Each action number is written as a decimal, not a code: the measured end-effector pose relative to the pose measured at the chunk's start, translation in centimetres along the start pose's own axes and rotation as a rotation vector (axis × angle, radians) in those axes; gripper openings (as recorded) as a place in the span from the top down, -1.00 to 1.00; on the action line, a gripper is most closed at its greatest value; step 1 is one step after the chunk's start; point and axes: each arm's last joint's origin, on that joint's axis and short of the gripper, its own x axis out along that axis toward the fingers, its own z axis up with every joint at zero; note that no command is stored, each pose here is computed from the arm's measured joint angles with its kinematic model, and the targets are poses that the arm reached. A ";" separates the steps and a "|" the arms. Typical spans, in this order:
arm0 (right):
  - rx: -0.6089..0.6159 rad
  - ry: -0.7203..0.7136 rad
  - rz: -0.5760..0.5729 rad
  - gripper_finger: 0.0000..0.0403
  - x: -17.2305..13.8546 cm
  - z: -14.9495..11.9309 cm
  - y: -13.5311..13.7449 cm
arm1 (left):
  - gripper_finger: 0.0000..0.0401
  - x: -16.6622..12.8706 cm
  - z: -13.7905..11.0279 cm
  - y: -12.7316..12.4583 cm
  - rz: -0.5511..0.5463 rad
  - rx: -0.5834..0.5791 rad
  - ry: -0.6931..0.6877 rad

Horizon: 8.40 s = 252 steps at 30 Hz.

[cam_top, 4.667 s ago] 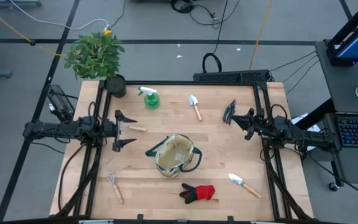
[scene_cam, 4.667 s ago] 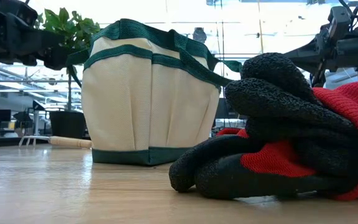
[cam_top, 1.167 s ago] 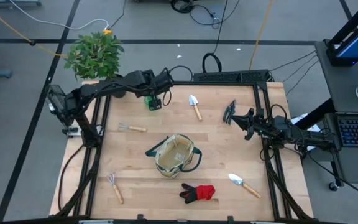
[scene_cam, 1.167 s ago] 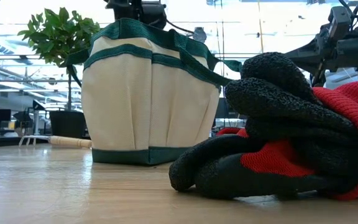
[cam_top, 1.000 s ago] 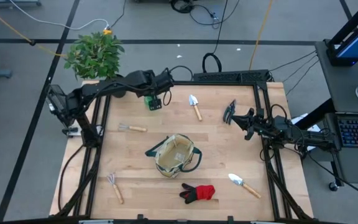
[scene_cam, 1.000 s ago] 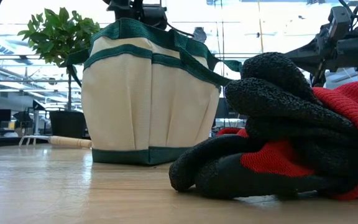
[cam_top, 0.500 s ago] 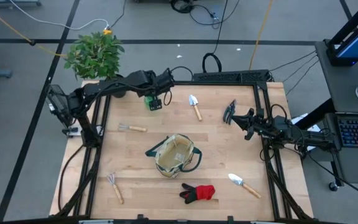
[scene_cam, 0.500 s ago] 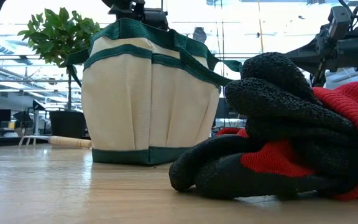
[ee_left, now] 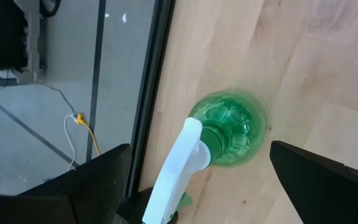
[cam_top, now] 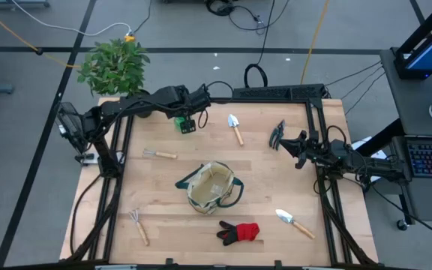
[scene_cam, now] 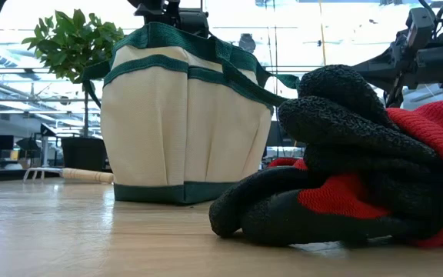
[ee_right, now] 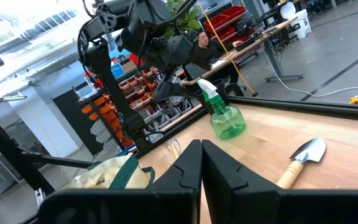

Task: Pick & Place Garden tools in Gardening bag
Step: Put the spray bottle into the gardening bag, then put the gloves into the gardening bag

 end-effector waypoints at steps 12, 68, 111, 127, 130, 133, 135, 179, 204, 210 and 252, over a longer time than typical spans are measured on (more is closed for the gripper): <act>0.000 0.000 0.000 1.00 0.0 0.0 0.0 | -0.95 0.0 -0.3 -0.1 -0.018 0.009 0.027; 0.000 -0.002 -0.003 1.00 0.0 0.0 0.0 | -0.95 5.2 -3.1 2.5 -0.112 0.022 0.169; -0.002 0.005 -0.007 1.00 0.0 -0.1 0.0 | 0.75 3.3 -2.1 1.7 -0.132 0.077 0.125; -0.006 0.005 -0.008 1.00 0.0 -0.1 0.0 | 0.75 -12.7 -0.4 1.2 -0.519 -0.039 -0.133; -0.006 0.005 -0.007 1.00 0.0 -0.1 0.0 | 0.75 -15.1 -0.7 0.5 -0.627 -0.044 -0.204; -0.006 0.005 -0.008 1.00 0.0 -0.1 0.0 | 0.75 -16.5 -0.9 -0.7 -0.686 -0.058 -0.212; -0.006 0.007 -0.009 1.00 0.0 -0.1 -0.1 | 0.75 -17.1 -0.9 -1.7 -0.707 -0.043 -0.217; -0.002 0.009 -0.005 1.00 0.0 -0.1 0.0 | 0.75 -16.3 -3.1 -15.1 -0.690 0.271 -0.075; 0.019 0.046 -0.026 1.00 0.2 -0.4 -0.2 | 0.75 -13.9 -2.2 -17.5 -0.671 0.485 -0.002; 0.015 0.063 -0.036 1.00 0.3 -0.6 -0.3 | 0.75 -14.0 -2.2 -17.6 -0.671 0.486 -0.002; 0.223 0.092 0.035 1.00 0.4 -0.5 0.1 | 0.06 -18.8 -3.3 -14.1 -0.703 0.183 -0.031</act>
